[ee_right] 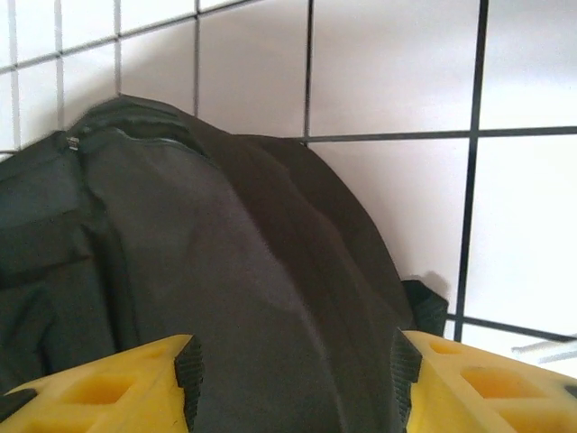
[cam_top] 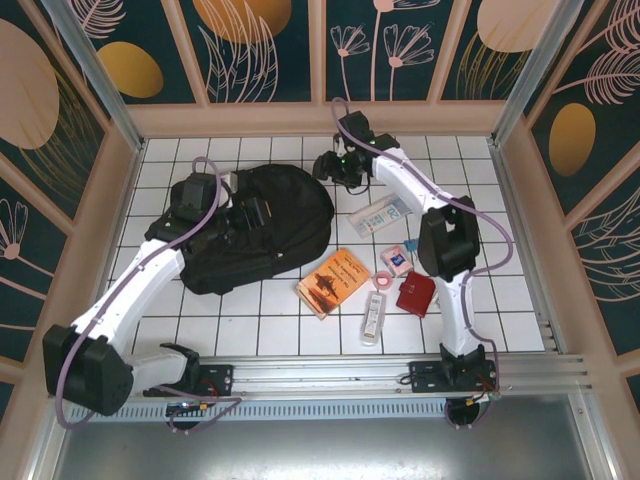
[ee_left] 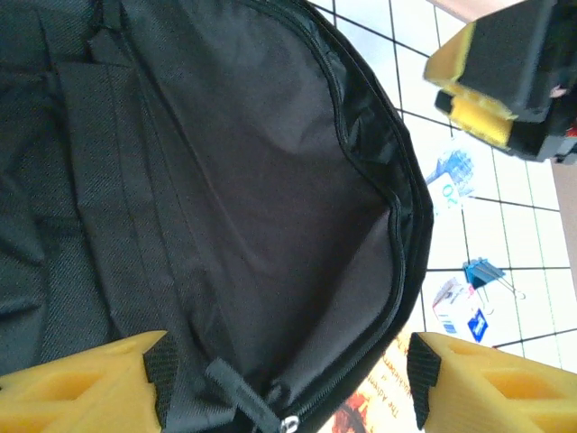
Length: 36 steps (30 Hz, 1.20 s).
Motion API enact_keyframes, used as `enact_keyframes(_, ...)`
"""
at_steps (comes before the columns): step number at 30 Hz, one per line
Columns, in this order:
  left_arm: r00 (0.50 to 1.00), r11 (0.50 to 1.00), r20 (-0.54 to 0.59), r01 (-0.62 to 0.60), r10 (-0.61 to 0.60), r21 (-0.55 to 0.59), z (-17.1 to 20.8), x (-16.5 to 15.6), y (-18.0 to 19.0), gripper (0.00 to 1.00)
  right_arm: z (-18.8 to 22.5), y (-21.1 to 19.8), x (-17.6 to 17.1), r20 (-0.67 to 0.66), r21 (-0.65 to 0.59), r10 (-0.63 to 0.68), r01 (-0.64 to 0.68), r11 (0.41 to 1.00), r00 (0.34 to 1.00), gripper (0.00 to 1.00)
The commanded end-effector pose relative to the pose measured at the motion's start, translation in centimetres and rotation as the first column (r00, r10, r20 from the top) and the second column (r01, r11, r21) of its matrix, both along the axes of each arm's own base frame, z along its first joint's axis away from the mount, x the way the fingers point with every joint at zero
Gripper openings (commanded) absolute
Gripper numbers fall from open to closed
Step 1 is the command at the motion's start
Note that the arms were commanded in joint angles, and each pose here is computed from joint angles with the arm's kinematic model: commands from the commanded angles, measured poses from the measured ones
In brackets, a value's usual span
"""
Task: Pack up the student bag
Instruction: Open the student bag at the middle-left of the table.
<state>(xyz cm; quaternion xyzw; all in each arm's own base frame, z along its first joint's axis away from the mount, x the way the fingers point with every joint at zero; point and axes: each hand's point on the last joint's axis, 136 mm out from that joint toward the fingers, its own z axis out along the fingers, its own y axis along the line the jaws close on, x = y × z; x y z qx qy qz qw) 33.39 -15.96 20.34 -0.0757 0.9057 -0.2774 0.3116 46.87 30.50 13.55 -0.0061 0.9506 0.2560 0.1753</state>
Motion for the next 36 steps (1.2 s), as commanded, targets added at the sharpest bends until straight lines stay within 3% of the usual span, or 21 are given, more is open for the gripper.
enact_keyframes(1, 0.998, 0.999, 0.053, 0.022, -0.02, -0.026, 1.3, 1.8, -1.3, 0.68, -3.0, -0.8, -1.4, -0.1, -0.05, 0.03, -0.035, 0.998, 0.995, 0.59)
enact_keyframes(5, 0.999, 0.999, 0.024, 0.041, -0.041, -0.015, -0.2, 3.1, -2.9, 0.68, -5.2, -1.2, -1.9, -0.148, -0.044, 0.034, -0.04, 0.998, 0.988, 0.48)
enact_keyframes(8, 0.998, 0.998, -0.007, 0.069, -0.069, 0.003, -1.7, 4.0, -4.7, 0.68, -6.0, -1.7, -1.9, -0.162, -0.018, 0.007, -0.01, 1.0, 0.987, 0.28)
enact_keyframes(10, 0.997, 0.997, -0.022, 0.079, -0.079, 0.003, -2.6, 4.6, -5.8, 0.69, -5.2, -1.4, -1.9, -0.165, 0.101, 0.005, 0.011, 0.995, 0.986, 0.15)
enact_keyframes(13, 0.994, 0.996, -0.056, 0.088, -0.088, -0.019, -4.2, 5.5, -6.9, 0.69, -3.7, -0.9, -2.2, -0.199, 0.334, 0.027, 0.042, 0.942, 0.98, 0.0)
enact_keyframes(18, 0.989, 0.993, -0.092, 0.108, -0.112, -0.05, -5.6, 6.7, -8.3, 0.71, -1.3, 1.1, -3.8, -0.199, 0.572, 0.145, -0.005, 0.82, 0.969, 0.0)
enact_keyframes(24, 0.982, 0.981, -0.103, 0.146, -0.16, -0.129, -6.1, 6.9, -10.0, 0.73, 1.9, 1.4, -5.4, -0.135, 0.687, 0.187, -0.044, 0.725, 0.973, 0.0)
enact_keyframes(28, 0.967, 0.954, -0.089, 0.215, -0.237, -0.209, -5.7, 6.3, -11.8, 0.73, 2.3, 1.4, -6.1, -0.141, 0.705, 0.189, -0.035, 0.708, 0.972, 0.0)
enact_keyframes(36, 0.924, 0.922, -0.14, 0.324, -0.357, -0.21, -7.8, 4.9, -14.8, 0.7, 2.1, 1.7, -6.7, -0.153, 0.698, 0.192, -0.031, 0.716, 0.969, 0.0)
